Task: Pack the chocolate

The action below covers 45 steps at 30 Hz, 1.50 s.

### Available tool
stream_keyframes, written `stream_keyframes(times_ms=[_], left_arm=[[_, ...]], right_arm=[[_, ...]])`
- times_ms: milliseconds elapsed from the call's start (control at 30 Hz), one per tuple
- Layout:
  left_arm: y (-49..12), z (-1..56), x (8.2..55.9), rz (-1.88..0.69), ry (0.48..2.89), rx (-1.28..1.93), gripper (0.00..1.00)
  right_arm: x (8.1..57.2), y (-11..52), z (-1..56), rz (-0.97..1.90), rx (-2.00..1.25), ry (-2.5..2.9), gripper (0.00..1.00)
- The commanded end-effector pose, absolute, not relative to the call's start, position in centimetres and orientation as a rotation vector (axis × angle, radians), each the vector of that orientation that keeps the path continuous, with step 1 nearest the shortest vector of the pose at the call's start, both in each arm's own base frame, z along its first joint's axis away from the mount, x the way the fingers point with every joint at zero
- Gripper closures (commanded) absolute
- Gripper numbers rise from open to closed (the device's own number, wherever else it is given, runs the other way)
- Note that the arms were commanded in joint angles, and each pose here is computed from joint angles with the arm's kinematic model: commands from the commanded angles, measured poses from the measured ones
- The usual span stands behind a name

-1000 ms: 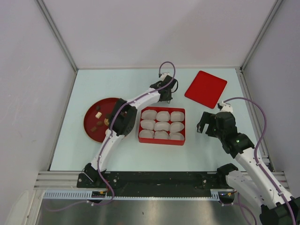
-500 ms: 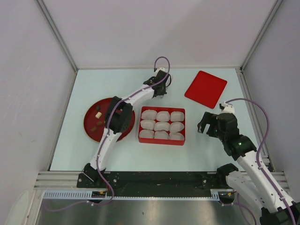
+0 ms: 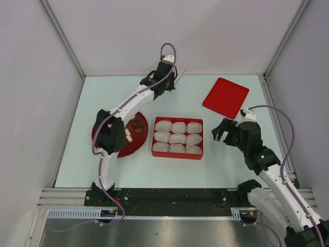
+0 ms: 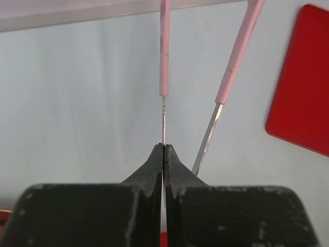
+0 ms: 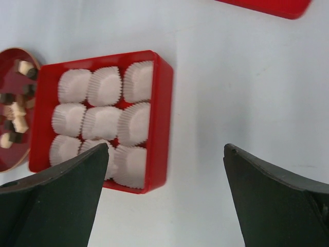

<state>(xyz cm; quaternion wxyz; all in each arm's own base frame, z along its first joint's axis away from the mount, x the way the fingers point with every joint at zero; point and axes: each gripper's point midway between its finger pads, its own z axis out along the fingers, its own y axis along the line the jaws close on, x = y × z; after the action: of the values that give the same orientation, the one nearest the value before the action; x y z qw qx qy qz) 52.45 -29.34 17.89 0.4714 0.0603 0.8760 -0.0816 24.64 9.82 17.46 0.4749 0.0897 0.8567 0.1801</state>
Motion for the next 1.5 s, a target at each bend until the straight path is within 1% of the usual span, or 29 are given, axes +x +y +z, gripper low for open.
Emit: stream_keyframes(times_ms=[0,133,200,233,267,300,333,367,433,467,567,700,800,967,1200,1233,1300,1333,1467], left_arm=[[-28.6,24.1,48.7,-0.292,2.076,0.214,1.00],[-28.1,25.2,45.3,-0.335,2.090,0.243,1.00],[-28.0,24.3,43.5,-0.352,2.122,0.264,1.00],[-27.8,25.5,42.5,-0.371,2.104,0.264,1.00],[-27.9,25.7,41.7,-0.388,2.102,0.271,1.00],[-27.9,24.6,40.7,-0.399,2.127,0.279,1.00],[-27.9,25.7,39.8,-0.431,2.105,0.282,1.00],[-27.9,24.7,38.8,-0.439,2.130,0.288,1.00],[-27.9,25.5,37.2,-0.473,2.115,0.300,1.00],[-28.0,24.7,36.3,-0.484,2.135,0.307,1.00],[-28.0,24.7,34.2,-0.533,2.137,0.305,1.00],[-28.3,24.5,32.3,-0.587,2.140,0.309,1.00],[-29.0,24.5,31.1,-0.653,2.128,0.324,1.00],[-29.2,24.2,29.9,-0.689,2.125,0.327,0.99],[-29.3,24.6,29.5,-0.710,2.109,0.321,1.00],[-29.3,24.6,29.5,-0.710,2.107,0.321,1.00],[-29.4,24.7,29.6,-0.713,2.101,0.323,1.00],[-29.5,24.7,29.5,-0.726,2.099,0.329,1.00],[-30.0,24.7,29.3,-0.744,2.096,0.346,1.00]], right_arm=[[26.9,12.3,20.7,0.606,0.216,1.963,0.02],[28.3,14.0,22.2,0.715,0.219,1.903,0.02],[29.0,15.0,23.7,0.793,0.228,1.845,0.02],[29.4,15.4,23.6,0.811,0.231,1.846,0.02],[29.8,16.0,24.7,0.848,0.219,1.800,0.02],[30.2,16.3,24.3,0.866,0.236,1.805,0.02],[30.4,16.6,24.7,0.891,0.243,1.788,0.02],[30.9,16.9,25.5,0.918,0.244,1.744,0.02],[31.3,17.7,25.7,0.975,0.277,1.724,0.02],[31.6,18.0,26.7,1.002,0.274,1.676,0.02],[32.2,19.5,27.6,1.069,0.279,1.625,0.02],[33.0,21.4,27.3,1.144,0.297,1.610,0.03],[33.5,22.5,27.2,1.207,0.331,1.596,0.06],[34.3,23.4,27.2,1.271,0.393,1.565,0.12],[35.1,24.1,26.6,1.332,0.437,1.554,0.21],[35.2,24.2,26.3,1.335,0.443,1.560,0.24],[35.2,24.4,26.1,1.348,0.441,1.565,0.27],[35.3,24.5,26.3,1.356,0.440,1.556,0.30],[35.4,24.7,26.2,1.371,0.434,1.554,0.39]])
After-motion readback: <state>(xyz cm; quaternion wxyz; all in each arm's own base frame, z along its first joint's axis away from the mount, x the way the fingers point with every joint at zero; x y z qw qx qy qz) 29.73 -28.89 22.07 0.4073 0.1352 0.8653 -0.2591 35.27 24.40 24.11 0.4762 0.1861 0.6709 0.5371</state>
